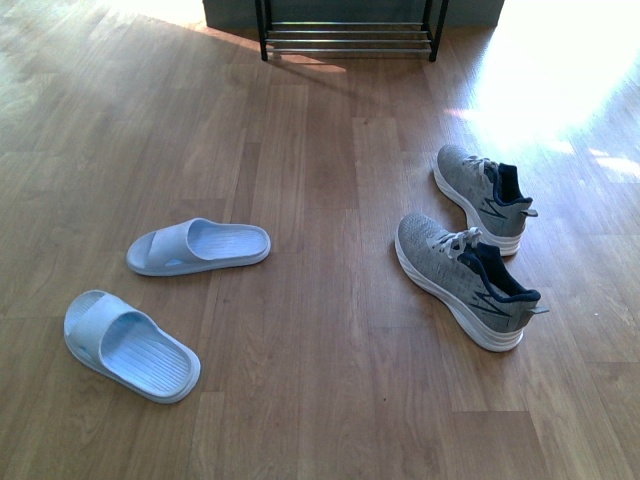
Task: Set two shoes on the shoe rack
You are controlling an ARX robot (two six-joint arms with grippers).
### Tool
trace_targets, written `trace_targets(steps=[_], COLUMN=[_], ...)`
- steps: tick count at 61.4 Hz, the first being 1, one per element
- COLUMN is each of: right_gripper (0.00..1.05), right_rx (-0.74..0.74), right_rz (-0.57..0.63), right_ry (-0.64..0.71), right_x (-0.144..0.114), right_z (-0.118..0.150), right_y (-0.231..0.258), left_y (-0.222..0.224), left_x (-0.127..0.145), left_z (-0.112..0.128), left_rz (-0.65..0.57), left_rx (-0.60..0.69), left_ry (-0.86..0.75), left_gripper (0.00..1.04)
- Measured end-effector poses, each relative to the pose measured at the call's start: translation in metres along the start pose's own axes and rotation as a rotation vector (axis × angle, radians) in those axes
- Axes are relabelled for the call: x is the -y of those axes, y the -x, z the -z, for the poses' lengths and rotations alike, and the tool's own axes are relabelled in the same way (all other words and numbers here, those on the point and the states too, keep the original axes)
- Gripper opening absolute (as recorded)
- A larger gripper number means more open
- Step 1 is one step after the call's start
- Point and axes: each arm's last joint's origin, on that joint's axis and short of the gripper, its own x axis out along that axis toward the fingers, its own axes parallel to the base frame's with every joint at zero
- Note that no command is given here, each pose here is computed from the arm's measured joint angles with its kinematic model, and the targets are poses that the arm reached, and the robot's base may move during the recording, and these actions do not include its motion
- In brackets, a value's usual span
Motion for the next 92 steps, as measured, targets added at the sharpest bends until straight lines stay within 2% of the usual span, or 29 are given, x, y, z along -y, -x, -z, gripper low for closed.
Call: trace_targets(steps=[92], right_gripper=[0.96], right_rx=[0.0], right_rz=[0.0], right_ry=[0.0], right_x=[0.0], right_z=[0.0], right_y=[0.0], left_y=[0.0], left_x=[0.0], left_z=[0.0], left_rz=[0.0], left_rx=[0.0], left_ry=[0.0], left_gripper=[0.95])
